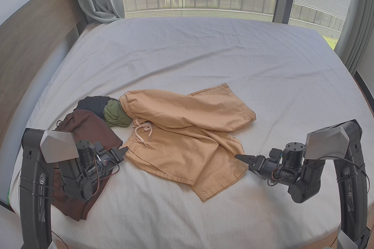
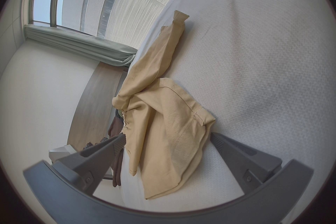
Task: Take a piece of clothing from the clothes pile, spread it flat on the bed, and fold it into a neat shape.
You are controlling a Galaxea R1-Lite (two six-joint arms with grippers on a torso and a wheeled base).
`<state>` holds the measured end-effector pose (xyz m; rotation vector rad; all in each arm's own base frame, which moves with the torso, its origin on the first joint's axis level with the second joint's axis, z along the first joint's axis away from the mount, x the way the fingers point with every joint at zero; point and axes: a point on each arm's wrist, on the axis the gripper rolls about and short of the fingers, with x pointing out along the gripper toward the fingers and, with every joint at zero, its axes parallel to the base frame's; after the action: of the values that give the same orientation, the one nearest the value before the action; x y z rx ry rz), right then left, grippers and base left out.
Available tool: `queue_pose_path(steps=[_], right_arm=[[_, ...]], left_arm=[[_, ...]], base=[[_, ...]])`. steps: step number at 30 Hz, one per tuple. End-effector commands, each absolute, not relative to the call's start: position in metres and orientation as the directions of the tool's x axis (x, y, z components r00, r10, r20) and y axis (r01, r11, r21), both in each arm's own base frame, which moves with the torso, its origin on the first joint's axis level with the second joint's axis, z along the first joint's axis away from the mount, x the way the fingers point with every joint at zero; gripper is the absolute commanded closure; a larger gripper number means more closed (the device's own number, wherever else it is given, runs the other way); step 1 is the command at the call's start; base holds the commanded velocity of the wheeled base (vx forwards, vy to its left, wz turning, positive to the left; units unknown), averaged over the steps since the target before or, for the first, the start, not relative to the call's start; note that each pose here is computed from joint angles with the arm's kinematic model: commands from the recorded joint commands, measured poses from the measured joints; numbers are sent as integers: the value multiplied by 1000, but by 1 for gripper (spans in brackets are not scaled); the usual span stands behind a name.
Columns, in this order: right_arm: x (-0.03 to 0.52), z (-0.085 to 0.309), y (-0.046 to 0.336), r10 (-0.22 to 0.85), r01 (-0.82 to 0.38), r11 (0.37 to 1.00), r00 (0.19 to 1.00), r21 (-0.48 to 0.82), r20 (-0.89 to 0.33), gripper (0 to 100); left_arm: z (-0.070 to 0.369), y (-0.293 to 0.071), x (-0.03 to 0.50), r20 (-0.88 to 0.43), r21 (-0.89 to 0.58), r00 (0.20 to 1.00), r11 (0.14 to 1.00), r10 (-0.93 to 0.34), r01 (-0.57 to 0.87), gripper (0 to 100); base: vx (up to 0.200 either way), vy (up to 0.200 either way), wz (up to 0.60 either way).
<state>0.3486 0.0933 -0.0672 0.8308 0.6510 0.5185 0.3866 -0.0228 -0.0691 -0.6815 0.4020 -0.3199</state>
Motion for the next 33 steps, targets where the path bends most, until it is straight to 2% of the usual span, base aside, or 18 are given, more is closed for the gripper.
queue_pose_path(steps=[1,17,18,33], right_arm=[[350,-67,92,635,-157,577,703,802,-320,0],[357,-63,84,614,-134,558,730,819,-299,0],[357,-64,84,614,-134,558,730,819,-299,100],[365,-59,67,570,-125,568,772,813,-280,100]], left_arm=[[-69,-23,387,-251,-662,876,733,-411,154,100],[-71,-23,387,-254,-663,876,733,-411,152,100],[-71,-23,387,-254,-663,875,733,-412,153,100],[-71,-23,385,-258,-663,874,733,-412,150,100]], base=[[0,0,0],[0,0,0],[0,0,0],[0,0,0]])
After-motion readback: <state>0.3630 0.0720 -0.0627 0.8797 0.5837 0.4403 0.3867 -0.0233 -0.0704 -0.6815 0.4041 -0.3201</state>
